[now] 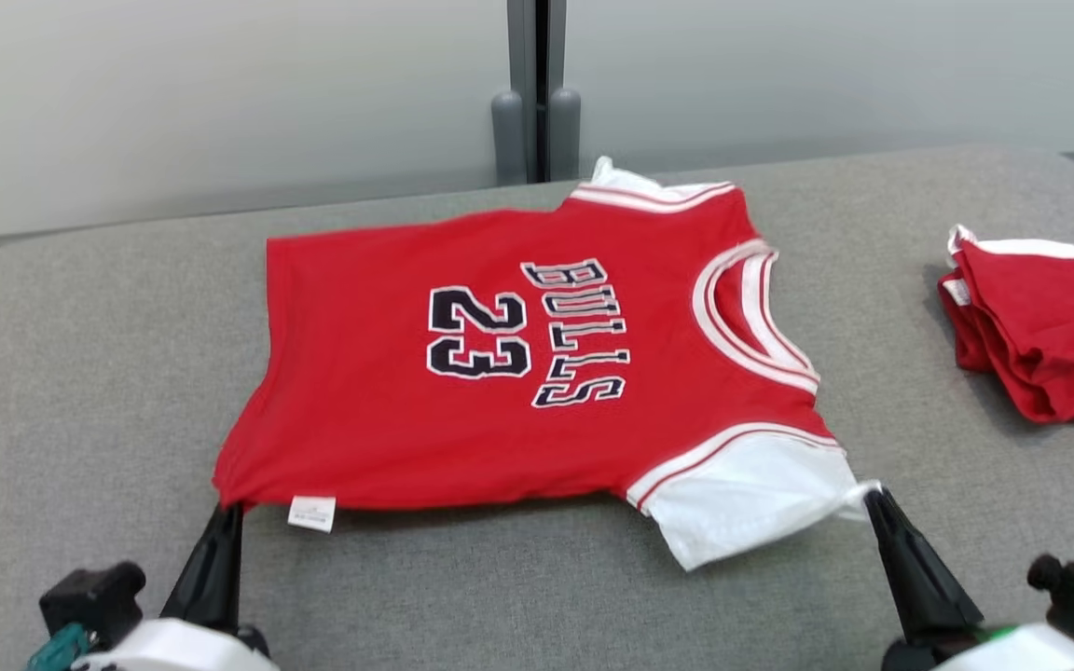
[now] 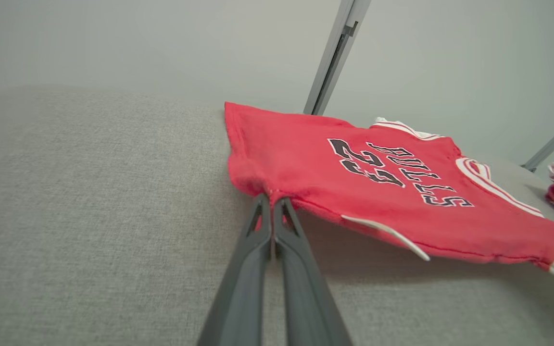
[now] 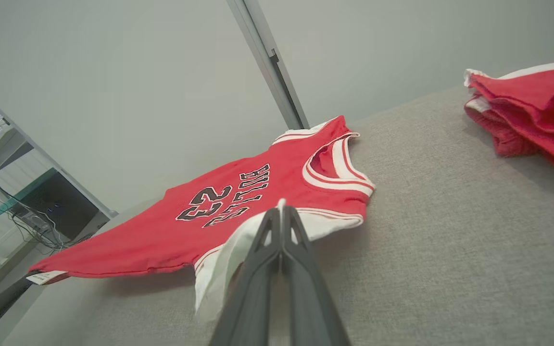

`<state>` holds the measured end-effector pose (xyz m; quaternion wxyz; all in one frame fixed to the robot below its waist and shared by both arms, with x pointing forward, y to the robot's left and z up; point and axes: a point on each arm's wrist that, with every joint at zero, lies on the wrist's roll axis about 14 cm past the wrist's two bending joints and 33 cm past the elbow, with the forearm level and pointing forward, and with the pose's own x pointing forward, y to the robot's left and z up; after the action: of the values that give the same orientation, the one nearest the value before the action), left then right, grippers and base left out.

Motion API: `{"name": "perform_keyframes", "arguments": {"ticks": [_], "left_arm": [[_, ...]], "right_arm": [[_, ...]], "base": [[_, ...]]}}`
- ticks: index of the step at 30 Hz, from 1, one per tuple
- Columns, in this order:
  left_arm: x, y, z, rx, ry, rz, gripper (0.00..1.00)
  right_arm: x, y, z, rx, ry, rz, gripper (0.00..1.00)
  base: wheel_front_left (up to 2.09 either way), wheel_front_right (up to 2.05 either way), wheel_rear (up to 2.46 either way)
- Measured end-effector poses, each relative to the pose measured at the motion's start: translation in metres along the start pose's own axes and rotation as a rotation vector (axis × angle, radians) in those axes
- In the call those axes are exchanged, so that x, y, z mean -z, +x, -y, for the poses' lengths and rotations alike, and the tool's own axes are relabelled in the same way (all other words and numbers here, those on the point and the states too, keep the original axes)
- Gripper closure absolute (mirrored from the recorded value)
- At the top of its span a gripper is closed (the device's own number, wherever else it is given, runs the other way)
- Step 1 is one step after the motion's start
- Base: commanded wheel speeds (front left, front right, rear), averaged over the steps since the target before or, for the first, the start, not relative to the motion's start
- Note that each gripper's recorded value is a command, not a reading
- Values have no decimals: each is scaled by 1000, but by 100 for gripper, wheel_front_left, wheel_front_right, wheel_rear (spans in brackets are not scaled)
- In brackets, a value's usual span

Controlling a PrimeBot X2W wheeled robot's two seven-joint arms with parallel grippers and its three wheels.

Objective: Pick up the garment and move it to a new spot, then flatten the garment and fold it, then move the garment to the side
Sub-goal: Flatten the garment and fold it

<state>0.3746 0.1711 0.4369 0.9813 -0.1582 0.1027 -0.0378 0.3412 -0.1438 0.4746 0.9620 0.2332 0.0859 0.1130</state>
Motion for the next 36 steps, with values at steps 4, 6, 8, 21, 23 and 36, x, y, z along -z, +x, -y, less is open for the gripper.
{"name": "perform_keyframes", "arguments": {"ticks": [4, 6, 8, 21, 23, 36], "left_arm": [[-8, -28, 1, -9, 20, -14, 100], [-10, -42, 2, -17, 21, -26, 100], [-15, -53, 4, -25, 20, -28, 100], [4, -54, 5, -15, 4, -220, 100], [9, -44, 4, -8, 2, -256, 100], [27, 24, -12, 14, -41, -432, 100]], "right_arm": [[-3, -26, -10, 6, -11, -33, 100], [-4, -37, -14, 14, -7, -51, 100], [-6, -46, -19, 17, -7, -65, 100], [-16, -34, -17, 44, -51, -113, 100], [-20, -20, -12, 43, -81, -110, 100], [-17, 90, 21, -7, -183, -146, 100]], "base": [[0, 0, 0], [0, 0, 0], [0, 0, 0], [0, 0, 0], [0, 0, 0], [0, 0, 0]]}}
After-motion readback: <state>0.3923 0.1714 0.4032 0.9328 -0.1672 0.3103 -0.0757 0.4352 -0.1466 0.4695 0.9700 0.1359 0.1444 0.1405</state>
